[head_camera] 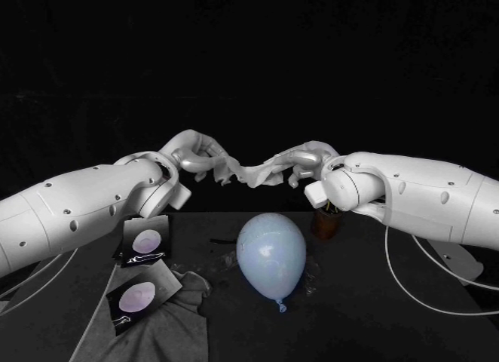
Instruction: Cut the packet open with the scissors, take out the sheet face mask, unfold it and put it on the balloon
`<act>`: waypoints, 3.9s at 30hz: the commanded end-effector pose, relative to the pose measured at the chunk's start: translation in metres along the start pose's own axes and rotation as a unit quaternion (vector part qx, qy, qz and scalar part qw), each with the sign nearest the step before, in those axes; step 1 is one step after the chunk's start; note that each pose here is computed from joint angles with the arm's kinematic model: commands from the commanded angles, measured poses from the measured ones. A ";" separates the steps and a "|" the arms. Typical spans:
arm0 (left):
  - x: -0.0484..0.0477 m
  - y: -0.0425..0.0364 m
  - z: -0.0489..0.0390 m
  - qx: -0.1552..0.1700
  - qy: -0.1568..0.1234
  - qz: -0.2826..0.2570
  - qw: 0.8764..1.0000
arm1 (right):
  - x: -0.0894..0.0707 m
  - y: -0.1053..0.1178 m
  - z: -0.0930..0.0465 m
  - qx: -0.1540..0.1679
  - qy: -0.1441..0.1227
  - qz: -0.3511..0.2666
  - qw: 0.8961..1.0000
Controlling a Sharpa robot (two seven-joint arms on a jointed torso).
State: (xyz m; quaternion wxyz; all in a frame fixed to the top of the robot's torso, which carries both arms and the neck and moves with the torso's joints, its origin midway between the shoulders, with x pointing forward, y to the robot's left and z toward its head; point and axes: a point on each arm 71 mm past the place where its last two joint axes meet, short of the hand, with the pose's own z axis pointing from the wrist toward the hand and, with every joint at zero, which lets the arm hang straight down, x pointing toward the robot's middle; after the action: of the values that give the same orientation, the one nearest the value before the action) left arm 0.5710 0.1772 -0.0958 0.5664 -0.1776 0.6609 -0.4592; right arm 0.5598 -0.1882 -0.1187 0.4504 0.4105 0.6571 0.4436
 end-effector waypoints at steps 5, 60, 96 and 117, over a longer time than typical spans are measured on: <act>-0.0026 -0.0041 -0.0024 0.004 0.013 -0.015 1.000 | -0.011 0.000 -0.004 0.006 0.013 -0.036 0.999; 0.0067 -0.0352 0.0297 -0.062 0.097 -0.020 0.993 | -0.021 -0.022 0.002 -0.190 -0.046 -0.238 0.951; -0.0016 -0.0211 0.0343 -0.153 0.056 -0.042 0.986 | 0.077 -0.021 -0.018 -0.230 -0.050 -0.394 0.888; 0.0043 -0.0253 0.0349 -0.157 0.056 -0.058 0.984 | 0.108 -0.027 0.002 -0.195 -0.034 -0.420 0.886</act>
State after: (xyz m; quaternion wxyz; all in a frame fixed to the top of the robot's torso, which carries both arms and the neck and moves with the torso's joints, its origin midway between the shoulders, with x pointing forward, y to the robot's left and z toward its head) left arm 0.5947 0.1492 -0.0777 0.4684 -0.2688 0.7476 -0.3865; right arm 0.5291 -0.0951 -0.1686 0.6866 0.0234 0.6470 0.3308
